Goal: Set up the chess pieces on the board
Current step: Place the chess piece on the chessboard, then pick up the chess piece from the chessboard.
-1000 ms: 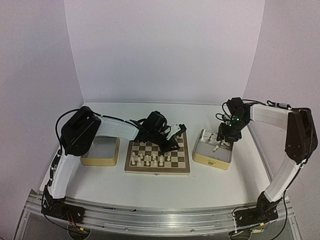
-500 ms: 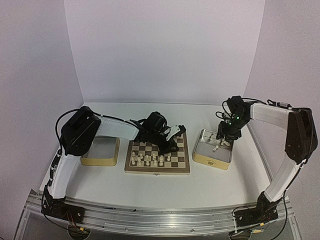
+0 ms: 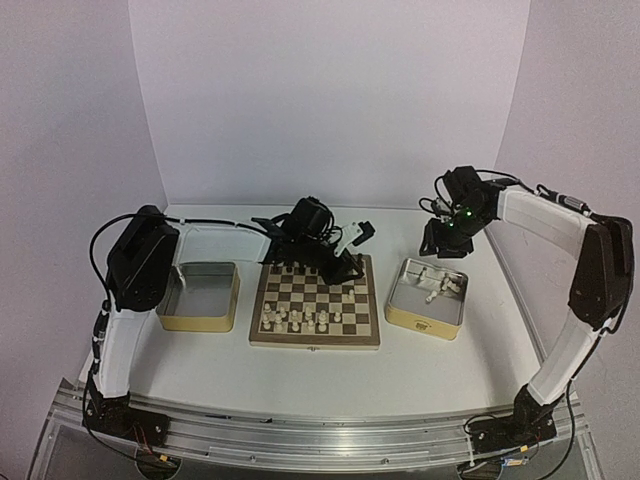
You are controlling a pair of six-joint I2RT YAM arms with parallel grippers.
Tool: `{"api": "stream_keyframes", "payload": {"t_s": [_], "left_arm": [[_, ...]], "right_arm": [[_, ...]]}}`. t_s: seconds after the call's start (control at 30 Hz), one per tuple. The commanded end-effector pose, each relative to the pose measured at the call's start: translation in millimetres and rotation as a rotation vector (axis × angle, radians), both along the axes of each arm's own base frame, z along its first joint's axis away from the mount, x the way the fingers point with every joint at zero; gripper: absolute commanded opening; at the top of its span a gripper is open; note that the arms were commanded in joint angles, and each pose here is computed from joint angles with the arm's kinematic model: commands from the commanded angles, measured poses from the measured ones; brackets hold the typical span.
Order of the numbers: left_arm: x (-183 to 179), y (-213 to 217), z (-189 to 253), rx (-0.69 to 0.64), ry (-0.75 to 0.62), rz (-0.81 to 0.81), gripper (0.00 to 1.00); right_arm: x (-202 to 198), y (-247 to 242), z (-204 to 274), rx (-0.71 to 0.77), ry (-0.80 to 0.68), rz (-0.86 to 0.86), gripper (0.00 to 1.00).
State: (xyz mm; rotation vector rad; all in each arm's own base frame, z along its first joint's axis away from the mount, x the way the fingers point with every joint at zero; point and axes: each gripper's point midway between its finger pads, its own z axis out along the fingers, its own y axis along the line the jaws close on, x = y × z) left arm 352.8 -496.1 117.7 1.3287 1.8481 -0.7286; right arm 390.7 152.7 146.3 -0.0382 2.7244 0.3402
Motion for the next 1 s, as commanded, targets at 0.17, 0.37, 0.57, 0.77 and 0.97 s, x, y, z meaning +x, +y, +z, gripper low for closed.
{"api": "stream_keyframes", "payload": {"t_s": [0.17,0.37,0.57,0.77,0.97], "left_arm": [[21,55,121,-0.189,0.111,0.206,0.35],[43,121,153,-0.202,0.171,0.457,0.37],[50,172,171,-0.164,0.174,0.729,0.46],[47,193,181,-0.189,0.185,0.845,0.52],[47,194,180,-0.196,0.229,0.882,0.51]], "right_arm": [[-24,64,11,-0.006,0.045,0.077,0.48],[-33,107,-11,-0.077,0.114,0.131,0.48],[-36,141,-39,-0.148,0.194,0.172,0.48],[-38,157,-59,-0.166,0.244,0.178,0.46],[-41,168,-72,-0.200,0.244,0.201,0.43]]}}
